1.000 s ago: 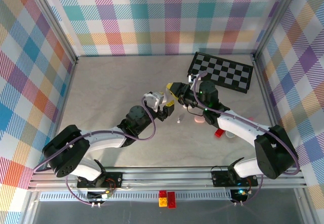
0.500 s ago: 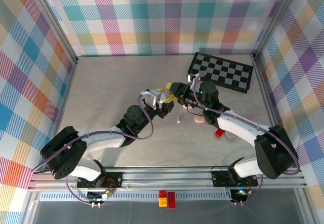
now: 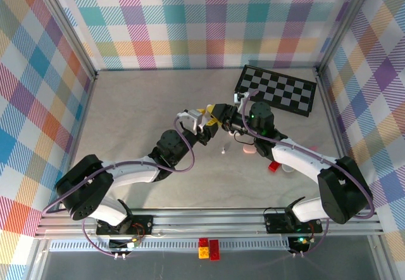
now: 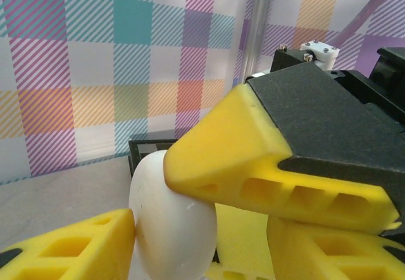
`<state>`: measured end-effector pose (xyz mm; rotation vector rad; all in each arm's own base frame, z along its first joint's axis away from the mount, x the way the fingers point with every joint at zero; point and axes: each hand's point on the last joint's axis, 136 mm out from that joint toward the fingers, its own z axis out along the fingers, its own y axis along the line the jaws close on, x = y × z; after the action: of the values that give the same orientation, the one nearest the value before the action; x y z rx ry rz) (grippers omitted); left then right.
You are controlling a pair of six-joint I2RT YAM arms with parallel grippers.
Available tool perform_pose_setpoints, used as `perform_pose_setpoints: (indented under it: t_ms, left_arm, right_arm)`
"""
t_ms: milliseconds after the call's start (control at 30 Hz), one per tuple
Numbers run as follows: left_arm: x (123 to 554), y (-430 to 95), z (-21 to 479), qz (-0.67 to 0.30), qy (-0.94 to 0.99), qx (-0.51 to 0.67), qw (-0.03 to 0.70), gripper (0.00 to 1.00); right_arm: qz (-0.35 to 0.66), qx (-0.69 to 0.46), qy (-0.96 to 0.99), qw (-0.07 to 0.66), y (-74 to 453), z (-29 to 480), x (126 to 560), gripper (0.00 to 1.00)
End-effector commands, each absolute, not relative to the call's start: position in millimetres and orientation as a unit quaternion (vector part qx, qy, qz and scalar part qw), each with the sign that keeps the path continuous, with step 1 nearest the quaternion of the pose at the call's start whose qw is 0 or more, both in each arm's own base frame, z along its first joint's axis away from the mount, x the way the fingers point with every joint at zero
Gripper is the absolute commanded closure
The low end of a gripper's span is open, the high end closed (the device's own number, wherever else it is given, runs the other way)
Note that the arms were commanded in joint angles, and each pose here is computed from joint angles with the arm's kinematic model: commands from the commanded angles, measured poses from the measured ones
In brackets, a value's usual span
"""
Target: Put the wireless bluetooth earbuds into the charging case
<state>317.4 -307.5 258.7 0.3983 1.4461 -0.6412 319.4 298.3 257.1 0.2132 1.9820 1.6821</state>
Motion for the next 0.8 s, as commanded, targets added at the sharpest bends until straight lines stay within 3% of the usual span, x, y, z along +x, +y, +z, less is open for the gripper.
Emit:
perform_pose_setpoints:
  t_ms: [0,633,767]
  left_arm:
    - [318.6,-310.0,287.6,-0.307,0.614,0.156,0.710,0.46]
    - [317.2,-315.9,284.0,-0.316,0.613,0.168,0.705,0.75]
    - [316.1,-315.4,284.7,-0.318,0.612,0.168,0.704,0.74]
  right_arm:
    - [0.638,0.060,0.719,0.270,297.4,269.8,314.2,0.56]
    - [0.641,0.057,0.716,0.272,297.4,274.2,313.0,0.56]
    - [0.638,0.056,0.718,0.274,296.6,274.0,312.0,0.56]
